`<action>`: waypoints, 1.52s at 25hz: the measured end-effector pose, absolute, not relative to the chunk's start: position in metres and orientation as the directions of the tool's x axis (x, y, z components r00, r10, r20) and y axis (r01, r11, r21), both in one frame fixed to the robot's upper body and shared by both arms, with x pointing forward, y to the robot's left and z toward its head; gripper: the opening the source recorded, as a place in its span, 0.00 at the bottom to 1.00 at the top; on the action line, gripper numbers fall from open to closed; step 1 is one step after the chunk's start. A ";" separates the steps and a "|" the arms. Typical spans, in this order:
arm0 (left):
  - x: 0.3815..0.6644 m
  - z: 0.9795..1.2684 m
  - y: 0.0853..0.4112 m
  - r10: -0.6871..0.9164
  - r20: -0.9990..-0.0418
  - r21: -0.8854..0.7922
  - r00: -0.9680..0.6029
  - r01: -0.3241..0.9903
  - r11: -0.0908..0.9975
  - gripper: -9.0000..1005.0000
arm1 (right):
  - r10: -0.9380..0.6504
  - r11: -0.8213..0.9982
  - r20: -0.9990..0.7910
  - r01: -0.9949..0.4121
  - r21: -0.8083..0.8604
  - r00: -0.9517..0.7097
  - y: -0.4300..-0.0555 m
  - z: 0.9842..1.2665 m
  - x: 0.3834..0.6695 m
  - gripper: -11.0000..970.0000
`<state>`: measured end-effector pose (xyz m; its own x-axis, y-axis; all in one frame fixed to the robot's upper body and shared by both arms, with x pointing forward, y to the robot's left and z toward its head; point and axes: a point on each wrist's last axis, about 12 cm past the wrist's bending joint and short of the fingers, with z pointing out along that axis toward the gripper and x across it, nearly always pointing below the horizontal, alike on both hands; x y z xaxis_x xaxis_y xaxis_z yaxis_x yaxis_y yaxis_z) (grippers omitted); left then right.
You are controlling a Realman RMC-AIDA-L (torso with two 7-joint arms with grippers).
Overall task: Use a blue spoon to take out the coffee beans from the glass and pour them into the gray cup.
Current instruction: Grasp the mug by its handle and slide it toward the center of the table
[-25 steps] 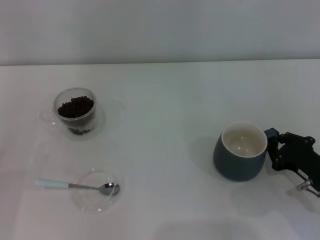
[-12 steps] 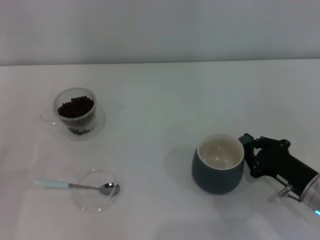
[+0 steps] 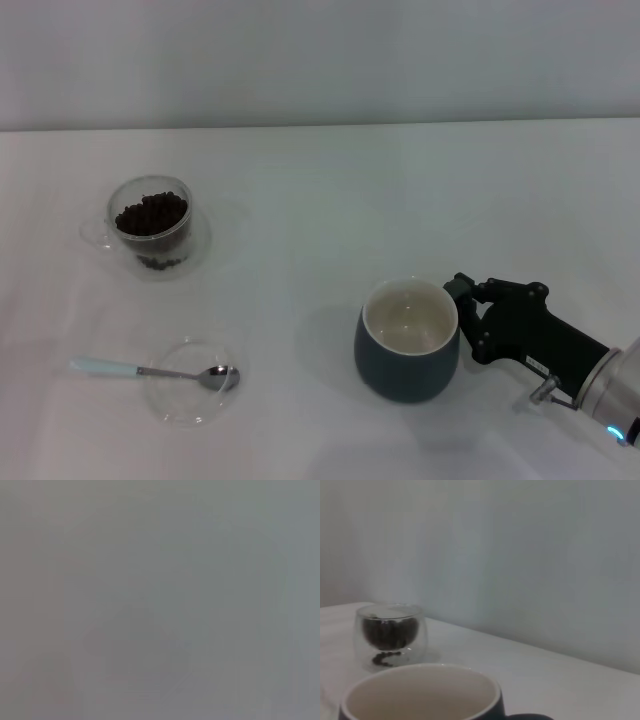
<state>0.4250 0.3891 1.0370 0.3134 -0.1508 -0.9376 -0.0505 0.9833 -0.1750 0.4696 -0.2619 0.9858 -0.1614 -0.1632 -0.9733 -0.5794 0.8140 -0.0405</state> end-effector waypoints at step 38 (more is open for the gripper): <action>0.431 1.038 0.386 -0.154 -0.938 -0.171 0.311 -0.030 0.985 0.87 | -0.262 0.711 -0.954 -0.697 -0.090 -0.144 -0.221 0.990 0.492 0.14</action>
